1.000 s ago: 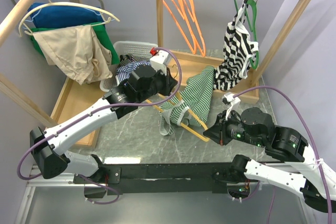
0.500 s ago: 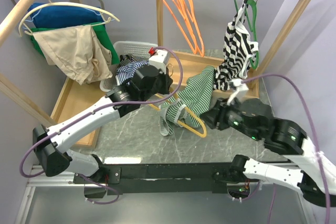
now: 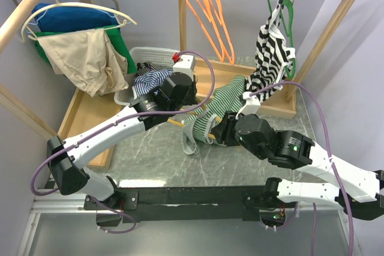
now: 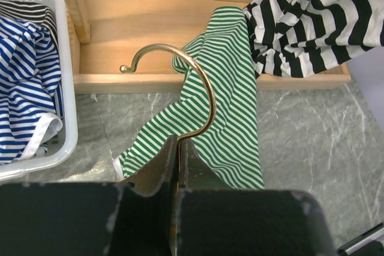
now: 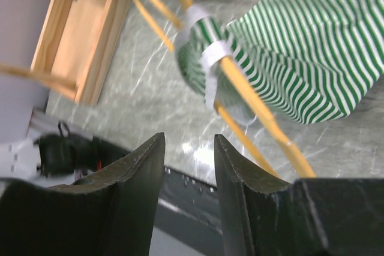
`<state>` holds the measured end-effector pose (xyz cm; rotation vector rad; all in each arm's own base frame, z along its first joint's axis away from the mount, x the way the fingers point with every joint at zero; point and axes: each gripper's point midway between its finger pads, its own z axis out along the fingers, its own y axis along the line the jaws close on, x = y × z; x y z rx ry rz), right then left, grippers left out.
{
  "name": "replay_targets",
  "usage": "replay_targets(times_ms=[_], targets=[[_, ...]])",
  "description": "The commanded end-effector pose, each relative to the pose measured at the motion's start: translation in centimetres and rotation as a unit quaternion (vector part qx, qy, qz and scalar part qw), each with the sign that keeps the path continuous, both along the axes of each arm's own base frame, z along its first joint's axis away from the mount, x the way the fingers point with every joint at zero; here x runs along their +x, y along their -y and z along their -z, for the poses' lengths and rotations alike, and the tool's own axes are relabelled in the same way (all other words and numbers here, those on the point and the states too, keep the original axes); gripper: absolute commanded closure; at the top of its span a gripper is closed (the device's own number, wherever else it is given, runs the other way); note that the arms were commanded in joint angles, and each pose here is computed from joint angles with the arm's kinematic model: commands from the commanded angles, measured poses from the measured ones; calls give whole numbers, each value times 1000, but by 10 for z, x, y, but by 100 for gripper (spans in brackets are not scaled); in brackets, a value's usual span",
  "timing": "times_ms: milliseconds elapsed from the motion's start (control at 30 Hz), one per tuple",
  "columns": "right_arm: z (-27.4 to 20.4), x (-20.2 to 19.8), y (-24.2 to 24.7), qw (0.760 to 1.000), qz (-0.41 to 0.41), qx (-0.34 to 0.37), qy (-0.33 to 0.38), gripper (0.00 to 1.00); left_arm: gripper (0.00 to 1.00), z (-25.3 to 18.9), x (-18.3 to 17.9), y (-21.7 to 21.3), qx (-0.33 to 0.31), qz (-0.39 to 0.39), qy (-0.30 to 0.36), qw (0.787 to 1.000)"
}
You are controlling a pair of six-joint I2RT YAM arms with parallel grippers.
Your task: Remove the tank top from the hanger
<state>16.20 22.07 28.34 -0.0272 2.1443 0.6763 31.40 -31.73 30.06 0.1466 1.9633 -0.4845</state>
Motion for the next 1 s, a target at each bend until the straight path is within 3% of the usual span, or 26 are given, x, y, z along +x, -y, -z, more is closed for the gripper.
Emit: replay_targets(times_ms=[0, 733, 900, 967], targets=[[-12, 23, 1, 996, 76, 45, 31, 54, 99, -37, -1, 0, -51, -17, 21, 998], [1, 58, 2, 988, 137, 14, 72, 59, 99, -41, -19, 2, -81, 16, 18, 996], [7, 62, -5, 990, 126, 2, 62, 65, 99, -42, -20, 4, -84, 24, 19, 996], [7, 63, -6, 990, 125, 5, 61, 73, 99, -40, -20, 3, -83, 23, 19, 996]])
